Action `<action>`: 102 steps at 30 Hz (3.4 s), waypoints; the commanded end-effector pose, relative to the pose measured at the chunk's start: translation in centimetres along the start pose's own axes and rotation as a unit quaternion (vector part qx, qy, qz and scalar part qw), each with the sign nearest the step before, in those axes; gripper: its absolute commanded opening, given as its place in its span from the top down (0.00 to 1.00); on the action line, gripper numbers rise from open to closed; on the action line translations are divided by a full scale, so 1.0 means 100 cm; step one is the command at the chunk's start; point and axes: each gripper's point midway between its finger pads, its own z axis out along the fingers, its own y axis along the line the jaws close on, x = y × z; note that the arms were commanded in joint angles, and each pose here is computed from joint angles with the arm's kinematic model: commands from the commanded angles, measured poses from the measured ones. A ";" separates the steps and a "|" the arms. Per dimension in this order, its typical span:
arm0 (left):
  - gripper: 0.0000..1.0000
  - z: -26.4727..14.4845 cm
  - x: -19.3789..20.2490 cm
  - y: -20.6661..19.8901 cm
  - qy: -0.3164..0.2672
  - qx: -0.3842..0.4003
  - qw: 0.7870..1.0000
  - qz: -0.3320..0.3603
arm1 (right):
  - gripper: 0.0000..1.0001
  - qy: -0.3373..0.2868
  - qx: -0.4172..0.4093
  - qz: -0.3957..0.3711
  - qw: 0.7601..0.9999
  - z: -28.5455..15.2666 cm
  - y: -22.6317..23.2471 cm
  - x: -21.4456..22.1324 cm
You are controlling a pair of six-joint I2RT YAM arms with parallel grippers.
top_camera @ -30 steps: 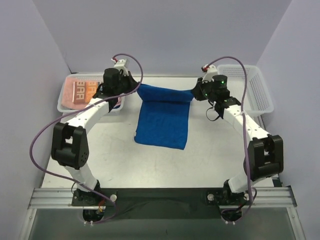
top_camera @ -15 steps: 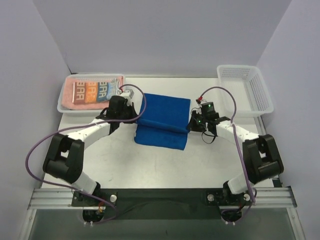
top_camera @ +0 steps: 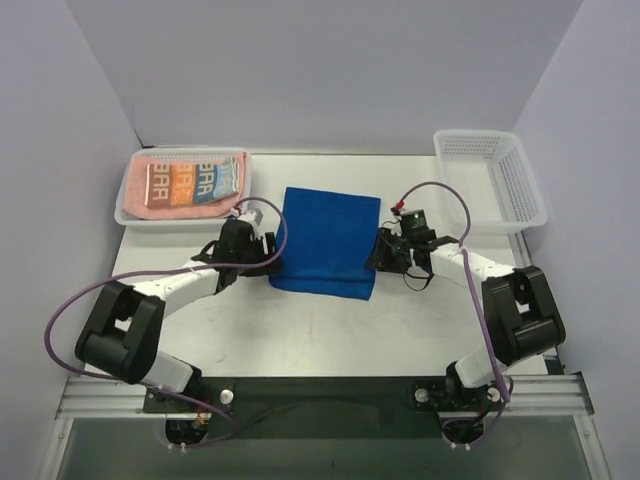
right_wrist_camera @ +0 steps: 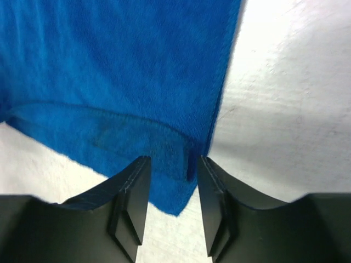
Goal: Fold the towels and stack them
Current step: Fold the towel
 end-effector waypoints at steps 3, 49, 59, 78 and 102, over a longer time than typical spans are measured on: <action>0.10 -0.038 -0.028 -0.018 -0.055 0.024 0.998 -0.004 | 0.52 0.030 -0.058 -0.024 0.998 -0.033 0.034 0.014; 0.58 0.013 0.044 -0.046 0.090 0.013 0.992 0.087 | 0.75 0.122 0.056 -0.171 0.976 0.011 0.017 0.021; 0.58 -0.015 0.068 -0.048 0.088 0.034 0.993 0.074 | 0.75 0.100 0.021 -0.181 0.978 -0.020 0.029 0.030; 0.36 -0.044 0.048 -0.039 0.048 0.009 0.993 0.104 | 0.67 0.129 0.021 -0.186 0.974 0.007 0.024 0.039; 0.37 -0.033 0.073 -0.026 0.082 -0.003 0.993 0.087 | 0.48 0.077 0.039 -0.234 0.968 -0.005 0.033 0.011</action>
